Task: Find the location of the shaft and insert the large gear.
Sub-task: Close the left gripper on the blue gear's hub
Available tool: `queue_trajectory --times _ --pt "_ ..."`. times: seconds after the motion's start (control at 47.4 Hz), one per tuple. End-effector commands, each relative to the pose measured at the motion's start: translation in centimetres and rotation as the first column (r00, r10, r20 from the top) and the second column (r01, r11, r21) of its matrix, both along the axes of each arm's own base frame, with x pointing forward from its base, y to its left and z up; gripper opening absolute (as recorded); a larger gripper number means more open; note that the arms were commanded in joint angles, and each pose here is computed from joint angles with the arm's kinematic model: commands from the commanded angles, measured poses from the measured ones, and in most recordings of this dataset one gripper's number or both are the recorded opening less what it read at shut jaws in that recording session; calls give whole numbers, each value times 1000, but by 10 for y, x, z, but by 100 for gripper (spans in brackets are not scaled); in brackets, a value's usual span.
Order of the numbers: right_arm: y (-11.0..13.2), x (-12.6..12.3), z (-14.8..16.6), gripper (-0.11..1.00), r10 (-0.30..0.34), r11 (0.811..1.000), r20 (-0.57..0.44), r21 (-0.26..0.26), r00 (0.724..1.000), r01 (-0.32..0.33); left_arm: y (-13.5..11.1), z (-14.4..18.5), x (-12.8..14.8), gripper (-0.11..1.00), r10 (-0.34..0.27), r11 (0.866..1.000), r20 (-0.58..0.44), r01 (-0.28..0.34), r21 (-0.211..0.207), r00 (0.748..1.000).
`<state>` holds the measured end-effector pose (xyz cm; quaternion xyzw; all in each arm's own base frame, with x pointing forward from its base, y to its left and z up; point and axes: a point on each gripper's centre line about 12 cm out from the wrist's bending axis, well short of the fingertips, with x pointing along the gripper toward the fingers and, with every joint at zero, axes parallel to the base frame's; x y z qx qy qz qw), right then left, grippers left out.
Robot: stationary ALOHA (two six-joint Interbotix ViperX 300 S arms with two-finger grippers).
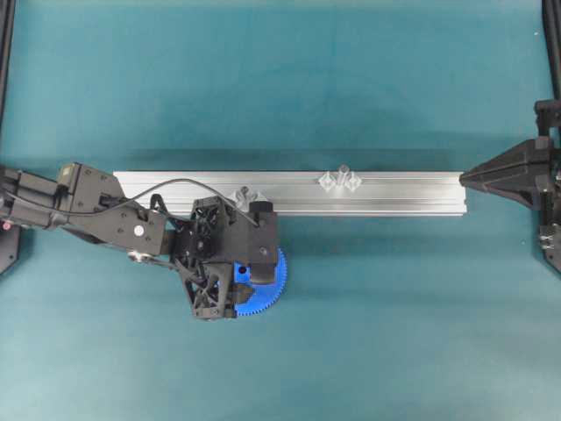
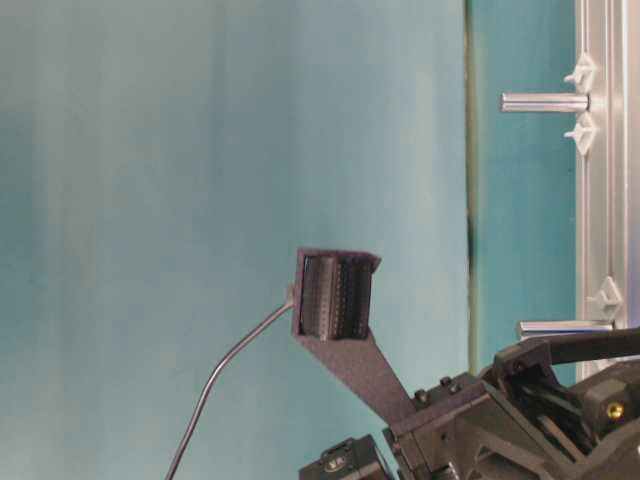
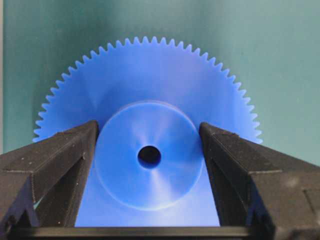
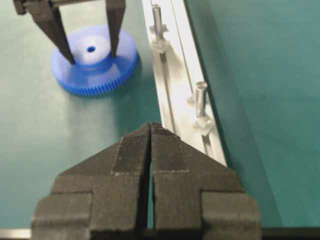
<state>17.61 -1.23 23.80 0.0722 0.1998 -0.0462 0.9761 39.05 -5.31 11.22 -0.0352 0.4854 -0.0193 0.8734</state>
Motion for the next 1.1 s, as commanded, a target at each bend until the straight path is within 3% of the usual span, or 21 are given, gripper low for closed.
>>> queue_trajectory --times 0.0,0.169,1.075 --pt "-1 2 3 0 -7 1000 8 6 1000 7 1 4 0 82 4 1000 -3 -4 1 1000" --pt "-1 2 3 0 -7 1000 8 6 1000 7 1 4 -1 94 5 1000 -8 -5 1 1000" --pt "-1 -1 1 0 -7 1000 11 8 1000 7 2 9 -6 94 5 1000 -56 -5 10 998"
